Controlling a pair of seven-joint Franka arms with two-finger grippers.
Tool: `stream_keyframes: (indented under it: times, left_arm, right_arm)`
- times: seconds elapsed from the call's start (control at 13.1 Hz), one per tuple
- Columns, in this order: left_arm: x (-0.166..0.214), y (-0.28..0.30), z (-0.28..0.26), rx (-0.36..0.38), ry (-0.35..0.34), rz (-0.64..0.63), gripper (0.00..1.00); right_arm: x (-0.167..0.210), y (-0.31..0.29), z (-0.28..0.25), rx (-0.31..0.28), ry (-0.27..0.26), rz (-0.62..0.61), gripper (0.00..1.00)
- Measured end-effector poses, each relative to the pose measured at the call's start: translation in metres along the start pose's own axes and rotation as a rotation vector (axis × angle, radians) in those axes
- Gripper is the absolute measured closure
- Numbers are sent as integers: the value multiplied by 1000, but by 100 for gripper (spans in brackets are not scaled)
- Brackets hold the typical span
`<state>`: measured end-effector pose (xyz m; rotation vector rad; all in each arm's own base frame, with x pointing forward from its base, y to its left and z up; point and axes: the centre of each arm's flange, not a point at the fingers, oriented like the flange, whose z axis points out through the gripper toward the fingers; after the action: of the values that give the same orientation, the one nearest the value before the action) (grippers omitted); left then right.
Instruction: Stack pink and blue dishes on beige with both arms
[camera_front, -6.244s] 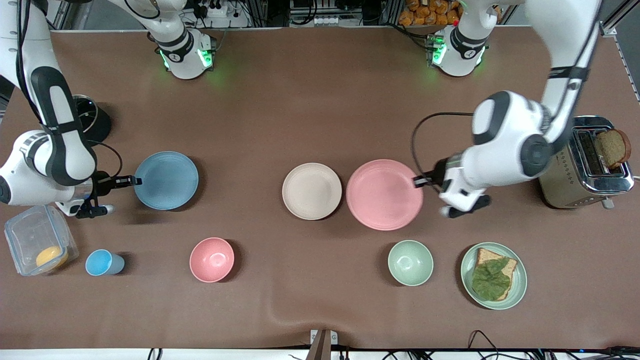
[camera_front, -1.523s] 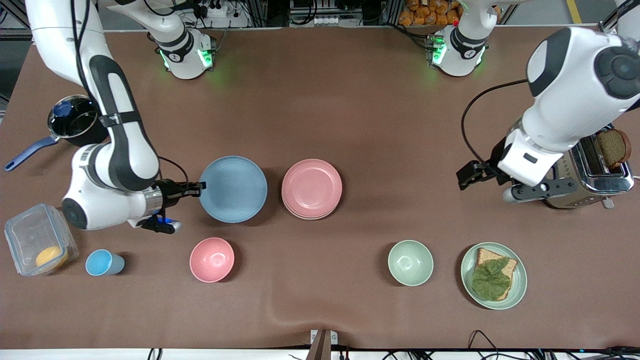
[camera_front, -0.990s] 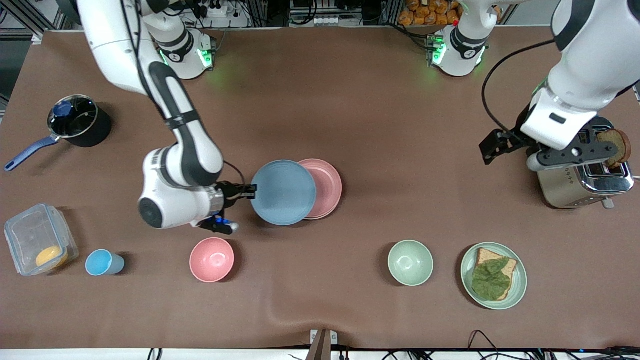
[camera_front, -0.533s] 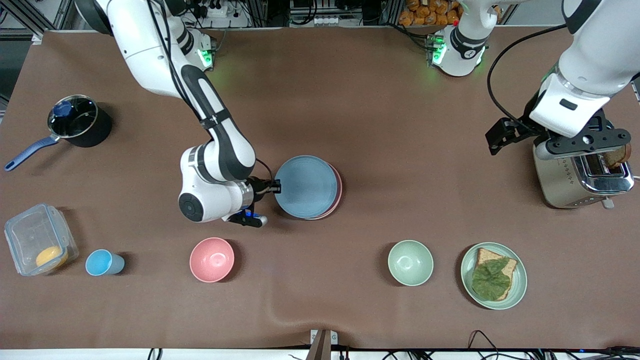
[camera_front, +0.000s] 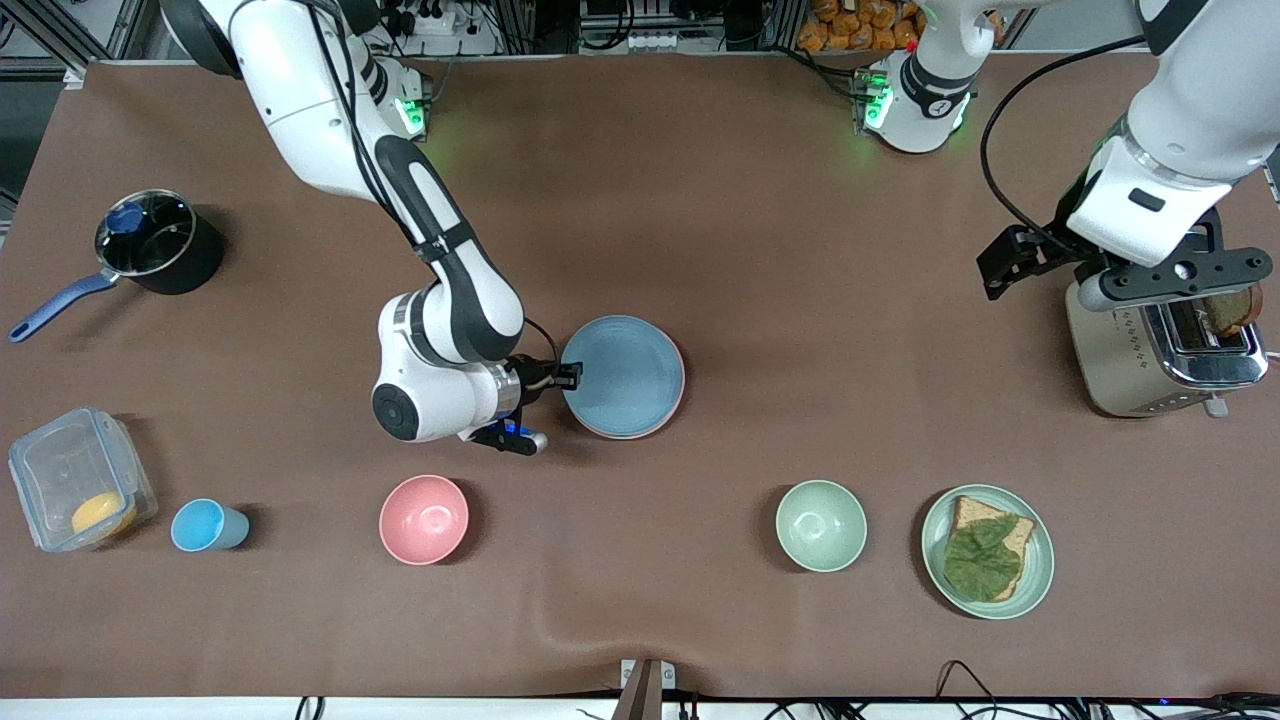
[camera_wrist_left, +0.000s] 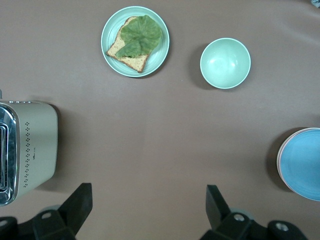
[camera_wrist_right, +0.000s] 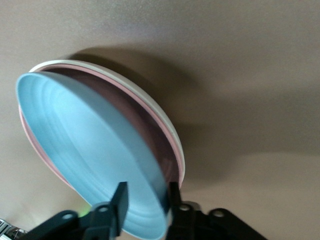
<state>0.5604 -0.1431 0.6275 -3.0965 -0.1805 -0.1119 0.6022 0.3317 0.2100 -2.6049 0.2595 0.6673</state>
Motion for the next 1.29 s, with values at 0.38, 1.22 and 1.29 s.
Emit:
stream_keyframes:
  times: [0.38,1.22,1.29]
  left_arm:
    - [-2,-42,-26,13,26,42,0]
    - [2,-76,-25,2,-10,67,0]
    - [1,-75,-25,2,-11,69,0]
  right_arm:
    - [13,0,-36,34,52,-1,0]
    - [44,97,-160,-216,156,9,0]
    - [43,105,-178,-239,177,0,0]
